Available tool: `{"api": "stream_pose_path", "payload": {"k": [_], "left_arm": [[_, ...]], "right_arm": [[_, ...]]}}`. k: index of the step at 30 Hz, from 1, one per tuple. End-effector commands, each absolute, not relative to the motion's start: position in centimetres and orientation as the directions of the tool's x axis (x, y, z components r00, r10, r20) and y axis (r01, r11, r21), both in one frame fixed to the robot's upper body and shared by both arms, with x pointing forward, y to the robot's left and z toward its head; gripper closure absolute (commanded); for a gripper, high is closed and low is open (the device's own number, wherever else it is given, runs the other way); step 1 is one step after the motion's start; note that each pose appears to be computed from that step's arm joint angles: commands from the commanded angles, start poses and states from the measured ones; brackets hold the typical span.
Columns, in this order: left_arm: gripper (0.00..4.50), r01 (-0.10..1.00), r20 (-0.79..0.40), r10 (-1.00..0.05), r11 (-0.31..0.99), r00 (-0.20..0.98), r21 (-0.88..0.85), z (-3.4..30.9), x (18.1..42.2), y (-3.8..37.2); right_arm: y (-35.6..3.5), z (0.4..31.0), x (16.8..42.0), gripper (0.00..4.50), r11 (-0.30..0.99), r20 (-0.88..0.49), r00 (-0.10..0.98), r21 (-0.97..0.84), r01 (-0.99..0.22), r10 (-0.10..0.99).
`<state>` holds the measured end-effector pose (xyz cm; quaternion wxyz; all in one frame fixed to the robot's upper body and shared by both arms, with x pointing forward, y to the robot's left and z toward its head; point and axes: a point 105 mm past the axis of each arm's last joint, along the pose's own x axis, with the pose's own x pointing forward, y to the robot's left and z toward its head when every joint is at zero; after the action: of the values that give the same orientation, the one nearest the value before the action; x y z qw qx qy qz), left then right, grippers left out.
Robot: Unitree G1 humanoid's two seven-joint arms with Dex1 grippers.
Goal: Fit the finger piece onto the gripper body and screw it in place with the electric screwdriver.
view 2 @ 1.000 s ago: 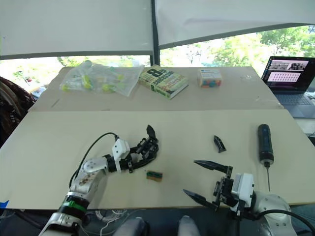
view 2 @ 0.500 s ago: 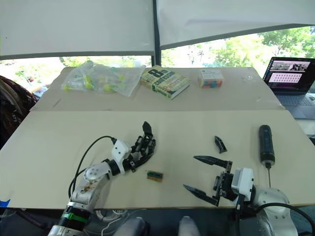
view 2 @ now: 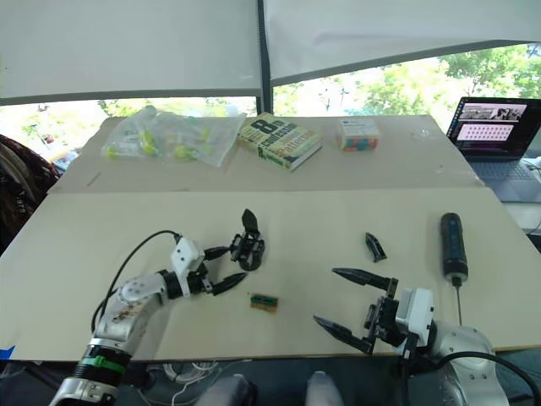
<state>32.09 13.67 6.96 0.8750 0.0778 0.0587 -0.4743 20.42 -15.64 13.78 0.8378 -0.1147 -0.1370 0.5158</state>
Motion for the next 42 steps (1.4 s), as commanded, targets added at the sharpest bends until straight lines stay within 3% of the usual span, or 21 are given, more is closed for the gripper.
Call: {"api": "stream_pose_path", "payload": {"k": [1,8,19,22,25,31,42], "left_arm": [[0.02,0.872,-0.145,-0.86,0.478,0.488,0.099,8.5,32.7,13.7],[0.02,0.947,-0.232,-0.92,0.292,0.317,0.136,8.2,33.4,12.2],[0.02,0.953,-0.258,-0.92,0.264,0.295,0.149,7.4,35.1,10.6],[0.84,0.956,-0.251,-0.925,0.254,0.285,0.148,7.2,35.1,10.4],[2.24,0.959,-0.226,-0.937,0.234,0.267,0.162,7.4,34.7,10.0],[2.22,0.94,-0.151,-0.941,0.27,0.304,0.208,8.9,34.9,9.1],[2.22,0.948,-0.182,-0.937,0.269,0.298,0.169,8.4,33.3,6.8]], "right_arm": [[-15.6,14.7,20.2,0.0,0.446,0.144,0.423,-0.348,-0.825,0.895],[-15.7,14.5,20.0,0.0,0.448,0.136,0.428,-0.344,-0.825,0.893],[-15.6,14.2,19.7,0.0,0.452,0.132,0.434,-0.345,-0.822,0.891],[-15.6,14.2,19.7,0.0,0.456,0.133,0.438,-0.343,-0.821,0.889],[-15.8,14.1,19.6,0.0,0.459,0.129,0.443,-0.342,-0.82,0.887],[-15.8,14.0,19.6,0.0,0.46,0.128,0.444,-0.341,-0.82,0.887],[-15.4,14.0,20.0,0.0,0.456,0.134,0.438,-0.341,-0.822,0.889]]}}
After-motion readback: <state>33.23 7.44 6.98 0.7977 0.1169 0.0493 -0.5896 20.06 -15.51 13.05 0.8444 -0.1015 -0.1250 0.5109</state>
